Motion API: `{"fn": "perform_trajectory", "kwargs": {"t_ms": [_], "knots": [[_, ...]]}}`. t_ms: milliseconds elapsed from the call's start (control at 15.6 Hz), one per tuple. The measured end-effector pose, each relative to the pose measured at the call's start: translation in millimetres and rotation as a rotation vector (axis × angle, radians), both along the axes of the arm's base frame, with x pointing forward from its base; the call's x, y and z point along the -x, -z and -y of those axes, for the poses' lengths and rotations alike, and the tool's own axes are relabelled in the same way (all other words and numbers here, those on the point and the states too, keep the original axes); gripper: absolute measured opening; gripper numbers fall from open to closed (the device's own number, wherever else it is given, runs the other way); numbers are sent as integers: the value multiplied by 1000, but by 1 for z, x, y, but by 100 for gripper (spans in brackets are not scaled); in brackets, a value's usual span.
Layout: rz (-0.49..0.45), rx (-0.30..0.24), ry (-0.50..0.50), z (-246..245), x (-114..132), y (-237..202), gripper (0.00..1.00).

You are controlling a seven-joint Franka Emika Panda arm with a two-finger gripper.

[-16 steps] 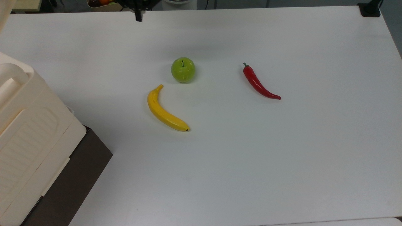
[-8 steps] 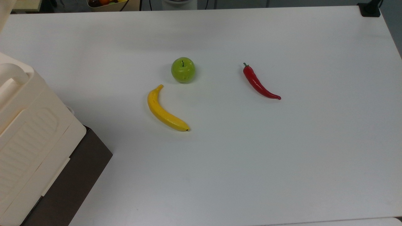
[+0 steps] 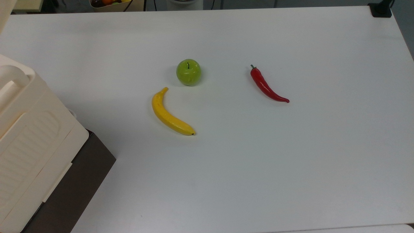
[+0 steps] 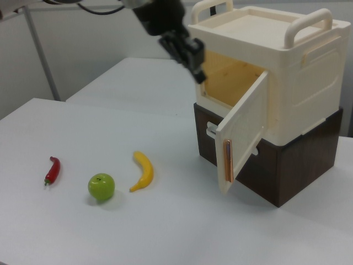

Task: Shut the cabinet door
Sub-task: 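Push the cream door with the gripper, swinging it shut against the cabinet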

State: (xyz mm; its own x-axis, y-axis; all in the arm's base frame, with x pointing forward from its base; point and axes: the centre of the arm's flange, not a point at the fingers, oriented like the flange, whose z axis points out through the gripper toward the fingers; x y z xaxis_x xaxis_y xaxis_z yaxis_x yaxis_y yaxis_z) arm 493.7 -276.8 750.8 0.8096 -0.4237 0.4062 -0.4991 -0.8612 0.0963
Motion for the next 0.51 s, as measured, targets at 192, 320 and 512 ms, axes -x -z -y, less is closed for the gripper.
{"fn": "perform_trajectory", "kwargs": {"t_ms": [192, 320, 512], "knots": [[66, 42, 81, 46, 20, -8, 1], [82, 55, 120, 68, 31, -7, 1], [47, 51, 122, 87, 34, 9, 1]]}}
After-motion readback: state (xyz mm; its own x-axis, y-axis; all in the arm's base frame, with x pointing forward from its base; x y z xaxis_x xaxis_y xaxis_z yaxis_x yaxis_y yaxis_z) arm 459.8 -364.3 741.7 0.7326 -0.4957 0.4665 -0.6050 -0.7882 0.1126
